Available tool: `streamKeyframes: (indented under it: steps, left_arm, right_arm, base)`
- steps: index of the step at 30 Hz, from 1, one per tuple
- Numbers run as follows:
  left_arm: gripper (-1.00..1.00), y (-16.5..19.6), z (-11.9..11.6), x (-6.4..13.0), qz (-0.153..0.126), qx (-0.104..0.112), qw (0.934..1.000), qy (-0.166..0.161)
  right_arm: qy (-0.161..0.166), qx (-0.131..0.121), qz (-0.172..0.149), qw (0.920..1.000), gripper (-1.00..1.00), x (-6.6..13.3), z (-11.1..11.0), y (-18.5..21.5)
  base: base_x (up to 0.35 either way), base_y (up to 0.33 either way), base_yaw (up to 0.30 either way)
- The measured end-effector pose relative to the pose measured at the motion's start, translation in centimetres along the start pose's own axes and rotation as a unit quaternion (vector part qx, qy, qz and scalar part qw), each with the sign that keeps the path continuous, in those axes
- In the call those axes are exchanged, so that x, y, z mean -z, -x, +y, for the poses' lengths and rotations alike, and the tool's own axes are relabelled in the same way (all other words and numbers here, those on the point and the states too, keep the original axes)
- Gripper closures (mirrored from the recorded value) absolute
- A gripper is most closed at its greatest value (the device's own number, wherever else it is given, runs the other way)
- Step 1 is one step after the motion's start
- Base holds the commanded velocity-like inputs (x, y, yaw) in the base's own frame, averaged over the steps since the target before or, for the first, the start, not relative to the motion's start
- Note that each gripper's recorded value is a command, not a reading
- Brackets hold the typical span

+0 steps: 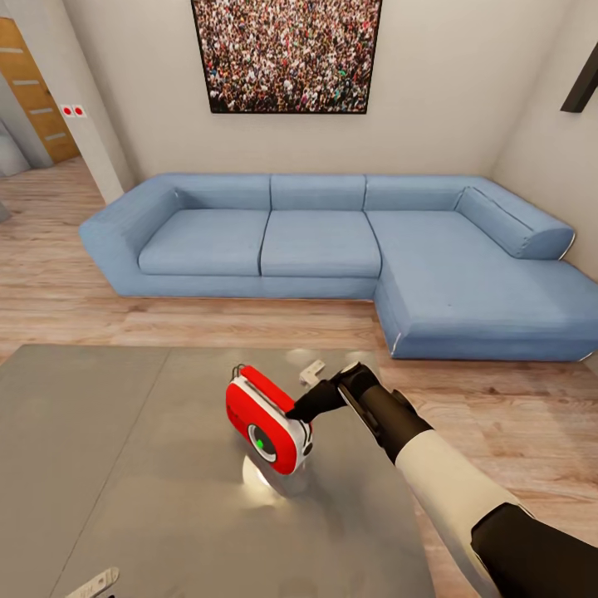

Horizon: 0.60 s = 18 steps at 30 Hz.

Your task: Turn on the radio receiver that's on the table in the living room.

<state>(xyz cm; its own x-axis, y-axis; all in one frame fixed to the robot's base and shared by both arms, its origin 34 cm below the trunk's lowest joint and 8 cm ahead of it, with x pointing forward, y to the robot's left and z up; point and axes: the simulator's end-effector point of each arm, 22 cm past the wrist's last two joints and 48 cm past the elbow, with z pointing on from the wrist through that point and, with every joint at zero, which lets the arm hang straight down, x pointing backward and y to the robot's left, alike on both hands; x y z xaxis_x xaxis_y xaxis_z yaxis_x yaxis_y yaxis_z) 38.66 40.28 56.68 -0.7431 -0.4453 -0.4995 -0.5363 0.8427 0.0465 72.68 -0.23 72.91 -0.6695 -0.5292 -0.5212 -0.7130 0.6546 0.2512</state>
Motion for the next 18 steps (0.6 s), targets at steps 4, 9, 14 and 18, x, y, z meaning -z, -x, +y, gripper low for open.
streamKeyframes:
  steps: [4,9,14,18]
  left_arm:
    - [1.0,-0.31,-0.05,-0.54,0.0,0.0,1.0,0.0]
    - [1.0,-0.56,-0.07,-0.97,0.0,0.0,1.0,0.0]
    - [1.0,-0.57,-0.07,-0.96,0.0,0.0,1.0,0.0]
    - [1.0,-0.58,-0.07,-0.96,0.0,0.0,1.0,0.0]
  right_arm:
    - [0.002,0.0,0.0,1.0,1.0,-0.53,-0.09,-0.35]
    - [0.001,0.0,0.001,1.0,1.0,-0.92,-0.24,-0.63]
    - [-0.002,-0.001,0.006,1.0,1.0,-1.07,-0.41,-1.01]
    - [-0.003,-0.002,0.007,1.0,1.0,-1.11,-0.48,-1.09]
  base:
    - [0.0,0.0,0.0]
    - [0.0,0.0,0.0]
    - [0.0,0.0,0.0]
    - [0.0,0.0,0.0]
